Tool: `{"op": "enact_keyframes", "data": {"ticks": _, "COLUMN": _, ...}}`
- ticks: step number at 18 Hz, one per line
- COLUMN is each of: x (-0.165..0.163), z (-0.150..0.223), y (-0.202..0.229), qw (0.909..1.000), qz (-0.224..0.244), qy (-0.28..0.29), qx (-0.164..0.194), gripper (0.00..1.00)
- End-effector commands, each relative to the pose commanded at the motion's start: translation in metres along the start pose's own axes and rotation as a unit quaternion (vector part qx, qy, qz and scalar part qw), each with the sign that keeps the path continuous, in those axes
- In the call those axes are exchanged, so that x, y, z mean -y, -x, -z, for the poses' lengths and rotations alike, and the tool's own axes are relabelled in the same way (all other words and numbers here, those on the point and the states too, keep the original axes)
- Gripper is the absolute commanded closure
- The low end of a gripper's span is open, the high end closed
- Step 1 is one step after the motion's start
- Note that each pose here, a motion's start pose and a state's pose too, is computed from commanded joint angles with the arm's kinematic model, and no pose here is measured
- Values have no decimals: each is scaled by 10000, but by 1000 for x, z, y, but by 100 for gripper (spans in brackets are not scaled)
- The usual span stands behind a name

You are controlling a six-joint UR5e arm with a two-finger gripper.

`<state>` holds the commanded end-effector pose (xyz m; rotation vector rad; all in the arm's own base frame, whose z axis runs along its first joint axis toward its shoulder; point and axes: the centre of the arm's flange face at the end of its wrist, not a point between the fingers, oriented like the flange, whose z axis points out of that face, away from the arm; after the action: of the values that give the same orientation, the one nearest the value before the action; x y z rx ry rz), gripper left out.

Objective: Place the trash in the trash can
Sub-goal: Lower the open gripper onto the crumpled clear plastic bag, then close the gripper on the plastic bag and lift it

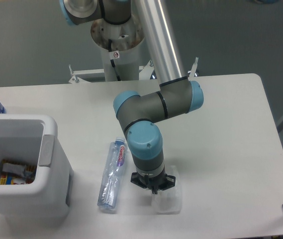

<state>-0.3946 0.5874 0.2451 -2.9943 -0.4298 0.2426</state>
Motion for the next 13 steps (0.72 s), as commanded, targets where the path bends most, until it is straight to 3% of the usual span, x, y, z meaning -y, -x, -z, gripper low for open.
{"op": "enact_keyframes", "data": {"ticks": 3, "x": 5, "z": 34, "y": 9, "qw": 9996, "qz": 85, "qy": -273, "qx": 83, "gripper": 100}}
{"op": "enact_keyframes", "data": {"ticks": 5, "x": 15, "z": 64, "y": 20, "qw": 9970, "qz": 473, "qy": -612, "qx": 82, "gripper": 100}}
{"op": "enact_keyframes", "data": {"ticks": 8, "x": 45, "z": 112, "y": 41, "qw": 9797, "qz": 1612, "qy": -1181, "qx": 134, "gripper": 100}}
{"op": "enact_keyframes", "data": {"ticks": 13, "x": 59, "z": 178, "y": 64, "qw": 9510, "qz": 2506, "qy": -1800, "qx": 207, "gripper": 100}}
